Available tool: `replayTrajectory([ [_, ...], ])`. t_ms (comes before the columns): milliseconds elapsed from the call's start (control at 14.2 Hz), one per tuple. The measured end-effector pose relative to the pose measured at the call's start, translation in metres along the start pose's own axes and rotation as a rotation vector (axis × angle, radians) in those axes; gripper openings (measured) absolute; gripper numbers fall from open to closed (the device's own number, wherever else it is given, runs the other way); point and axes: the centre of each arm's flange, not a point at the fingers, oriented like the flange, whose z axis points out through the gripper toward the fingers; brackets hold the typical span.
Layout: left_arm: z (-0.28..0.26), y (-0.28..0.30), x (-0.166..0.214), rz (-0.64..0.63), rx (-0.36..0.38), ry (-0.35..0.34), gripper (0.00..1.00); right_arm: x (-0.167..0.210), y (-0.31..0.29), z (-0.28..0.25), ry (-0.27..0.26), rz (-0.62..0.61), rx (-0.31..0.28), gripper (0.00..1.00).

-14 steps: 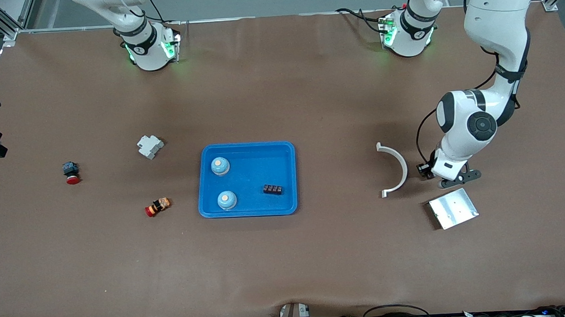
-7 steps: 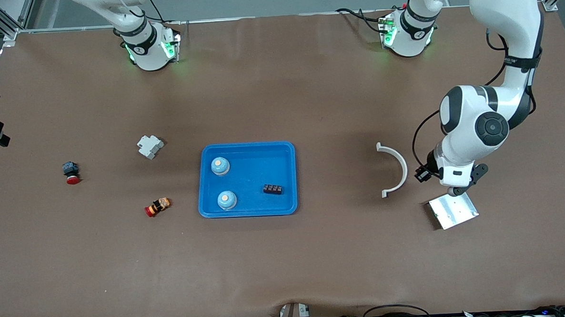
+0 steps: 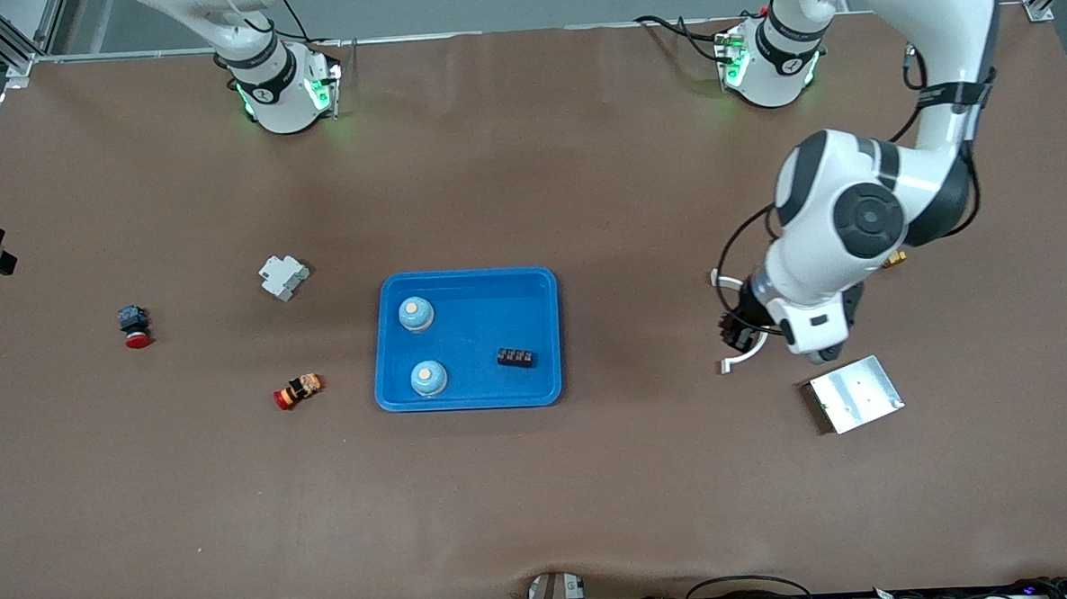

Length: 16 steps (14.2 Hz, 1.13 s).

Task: Place electrolytic capacitor and blue bell in tray
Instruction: 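Grasp the second brown capacitor with the left gripper and lift it, then carry the capacitor over the blue tray with the left gripper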

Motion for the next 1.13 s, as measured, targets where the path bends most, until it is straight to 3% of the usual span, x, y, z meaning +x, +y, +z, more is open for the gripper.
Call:
replayTrajectory([
  [633,0.065,0.049,-0.119,-0.338,0.062,0.003,0.34,0.000,0.000,0.000,0.000,-0.001,-0.002,1.00],
  [1126,0.099,0.047,-0.199,-0.508,0.076,0.018,0.34,0.000,0.001,0.000,-0.002,0.002,-0.002,1.00],
])
